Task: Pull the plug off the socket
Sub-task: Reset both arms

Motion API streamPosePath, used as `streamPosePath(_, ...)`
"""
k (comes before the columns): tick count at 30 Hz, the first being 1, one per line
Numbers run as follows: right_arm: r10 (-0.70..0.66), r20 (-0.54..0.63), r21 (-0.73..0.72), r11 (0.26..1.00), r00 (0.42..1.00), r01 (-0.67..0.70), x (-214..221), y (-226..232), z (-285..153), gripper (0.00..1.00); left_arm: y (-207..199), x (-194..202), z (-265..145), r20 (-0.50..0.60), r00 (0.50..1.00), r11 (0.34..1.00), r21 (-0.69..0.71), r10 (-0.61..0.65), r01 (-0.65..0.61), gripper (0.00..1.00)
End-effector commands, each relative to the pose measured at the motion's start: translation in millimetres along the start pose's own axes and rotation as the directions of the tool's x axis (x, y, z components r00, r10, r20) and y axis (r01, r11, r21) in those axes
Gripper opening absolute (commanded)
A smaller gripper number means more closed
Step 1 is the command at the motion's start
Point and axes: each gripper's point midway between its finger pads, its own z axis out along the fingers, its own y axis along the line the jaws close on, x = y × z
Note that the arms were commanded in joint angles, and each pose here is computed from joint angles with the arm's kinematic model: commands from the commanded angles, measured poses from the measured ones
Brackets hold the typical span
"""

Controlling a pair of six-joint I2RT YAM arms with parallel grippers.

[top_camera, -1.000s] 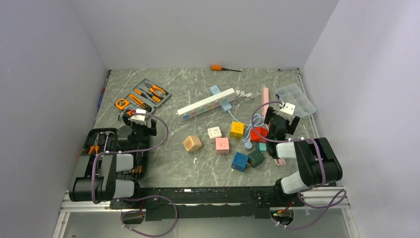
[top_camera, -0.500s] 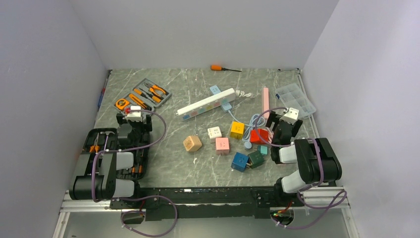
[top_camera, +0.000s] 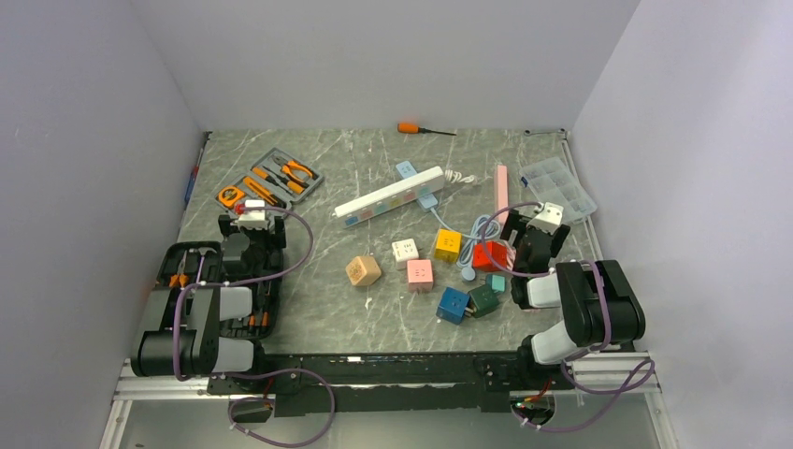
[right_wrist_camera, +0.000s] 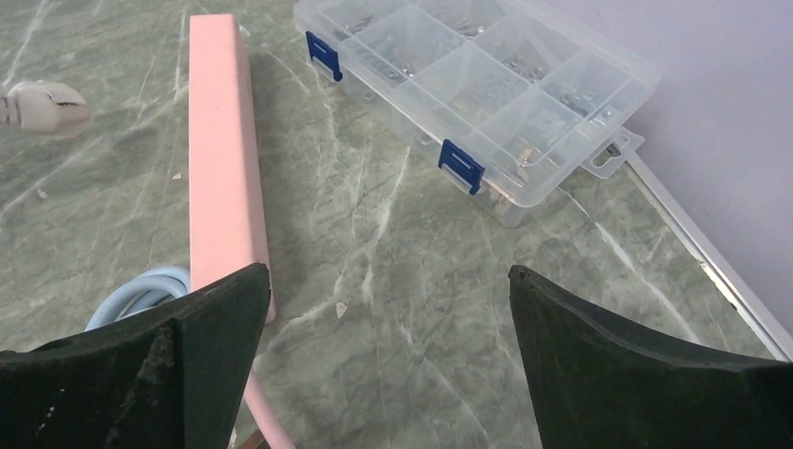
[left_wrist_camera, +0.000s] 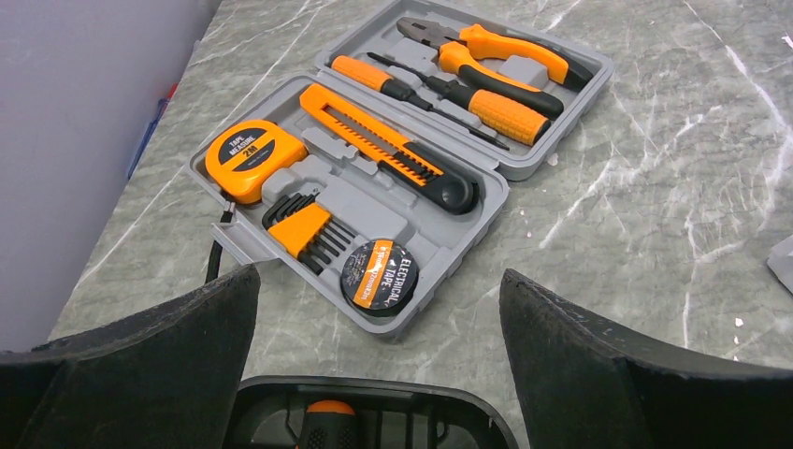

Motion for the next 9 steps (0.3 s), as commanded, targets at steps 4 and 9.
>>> streamPosePath(4,0.052,0.076,-0.019,0.999,0.996,-0.051,-22.4,5.3,3.3,1.0,2.9,-16.8,7.0,0.049,0.998,0.999,-0.018,-0.031,0.032,0.99)
streamPosePath(9,0.052,0.076,-0.018,0.999,0.996,-0.051,-22.3,5.3,3.3,1.0,3.2,-17.4,7.1,0.051,0.998,0.999,-0.019,-0.03,0.031,0.99)
